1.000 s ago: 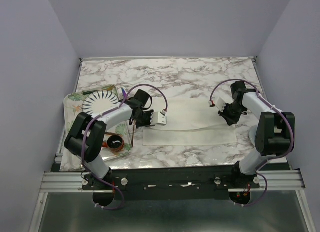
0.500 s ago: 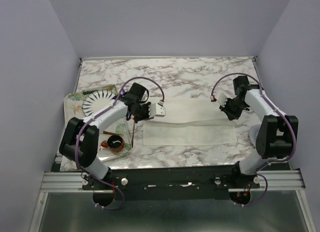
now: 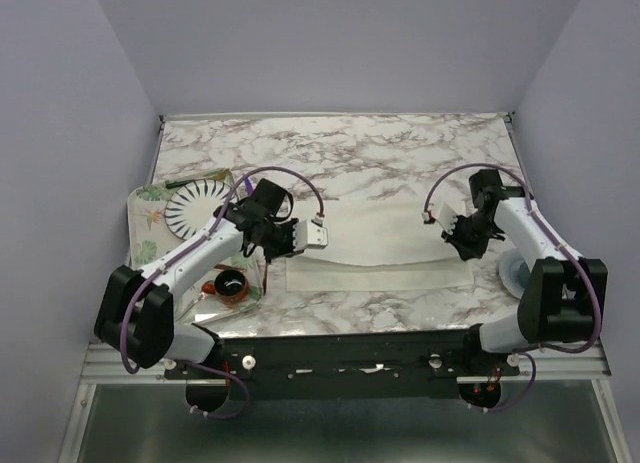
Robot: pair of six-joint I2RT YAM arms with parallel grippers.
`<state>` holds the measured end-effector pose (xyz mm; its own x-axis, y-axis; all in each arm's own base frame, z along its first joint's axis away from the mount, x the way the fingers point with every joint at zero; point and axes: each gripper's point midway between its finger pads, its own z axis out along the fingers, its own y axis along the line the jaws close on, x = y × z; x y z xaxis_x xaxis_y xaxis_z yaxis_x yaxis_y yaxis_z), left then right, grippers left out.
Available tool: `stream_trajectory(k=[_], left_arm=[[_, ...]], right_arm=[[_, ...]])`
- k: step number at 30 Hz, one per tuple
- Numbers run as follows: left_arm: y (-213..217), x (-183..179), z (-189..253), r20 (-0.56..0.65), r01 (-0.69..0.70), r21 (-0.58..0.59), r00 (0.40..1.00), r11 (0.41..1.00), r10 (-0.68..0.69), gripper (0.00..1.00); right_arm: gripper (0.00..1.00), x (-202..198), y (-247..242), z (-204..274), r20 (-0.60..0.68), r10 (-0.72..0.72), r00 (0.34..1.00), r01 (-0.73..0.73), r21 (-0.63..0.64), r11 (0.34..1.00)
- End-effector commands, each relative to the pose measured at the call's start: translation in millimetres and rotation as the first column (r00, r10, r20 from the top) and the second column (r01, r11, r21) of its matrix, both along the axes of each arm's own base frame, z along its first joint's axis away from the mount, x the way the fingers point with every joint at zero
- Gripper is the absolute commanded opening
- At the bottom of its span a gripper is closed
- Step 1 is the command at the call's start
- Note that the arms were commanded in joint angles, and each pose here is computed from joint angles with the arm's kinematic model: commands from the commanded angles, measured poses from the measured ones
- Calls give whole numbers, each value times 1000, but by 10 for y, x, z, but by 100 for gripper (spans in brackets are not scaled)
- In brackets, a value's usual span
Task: Fold the napkin into a case and place the utensils inside
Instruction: Fold and flatten the napkin at the center of the board.
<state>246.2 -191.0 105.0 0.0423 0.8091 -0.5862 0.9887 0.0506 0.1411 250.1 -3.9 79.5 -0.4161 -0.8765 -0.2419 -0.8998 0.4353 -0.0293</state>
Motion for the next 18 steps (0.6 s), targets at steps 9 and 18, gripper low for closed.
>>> stream_trajectory(k=[9, 18], left_arm=[[64, -367, -744, -183, -98, 104, 976, 990, 116, 0], [-26, -222, -541, -160, -111, 85, 979, 990, 123, 0]], right_arm=[[1, -163, -76, -569, -112, -18, 994, 13, -46, 999], [1, -10, -42, -274, -70, -20, 997, 18, -26, 1000]])
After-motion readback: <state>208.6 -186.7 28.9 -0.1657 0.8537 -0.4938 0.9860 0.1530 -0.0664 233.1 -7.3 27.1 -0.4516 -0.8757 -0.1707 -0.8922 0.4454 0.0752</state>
